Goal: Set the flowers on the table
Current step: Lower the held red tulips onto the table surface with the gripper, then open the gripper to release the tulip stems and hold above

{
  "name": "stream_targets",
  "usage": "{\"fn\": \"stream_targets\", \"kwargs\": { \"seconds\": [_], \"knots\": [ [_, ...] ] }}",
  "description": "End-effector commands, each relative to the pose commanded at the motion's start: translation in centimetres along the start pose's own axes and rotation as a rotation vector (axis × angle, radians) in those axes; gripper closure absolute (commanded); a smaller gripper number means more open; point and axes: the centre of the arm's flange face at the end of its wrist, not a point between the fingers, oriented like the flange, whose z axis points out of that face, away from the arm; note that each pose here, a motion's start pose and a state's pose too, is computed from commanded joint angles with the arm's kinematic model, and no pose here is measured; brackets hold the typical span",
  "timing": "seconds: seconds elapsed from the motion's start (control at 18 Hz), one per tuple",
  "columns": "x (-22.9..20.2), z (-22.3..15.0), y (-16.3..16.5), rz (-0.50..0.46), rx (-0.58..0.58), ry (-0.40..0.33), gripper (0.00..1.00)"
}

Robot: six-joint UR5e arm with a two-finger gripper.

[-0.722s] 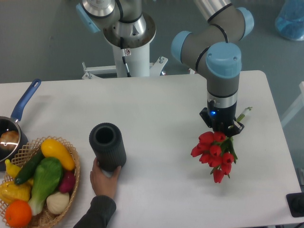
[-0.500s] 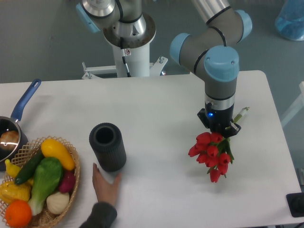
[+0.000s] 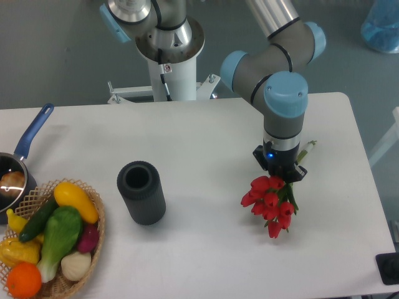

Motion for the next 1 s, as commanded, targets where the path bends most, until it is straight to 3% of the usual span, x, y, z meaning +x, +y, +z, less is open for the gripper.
{"fn": "stream_targets", "kwargs": {
  "seconds": [0.06, 1.0],
  "knots": [
    [0.2, 0.1, -0.1, 0.001, 0.0, 0.002, 0.0],
    [-1.1, -0.9, 1.1, -0.017, 0.009, -0.029, 0.0]
  ]
}}
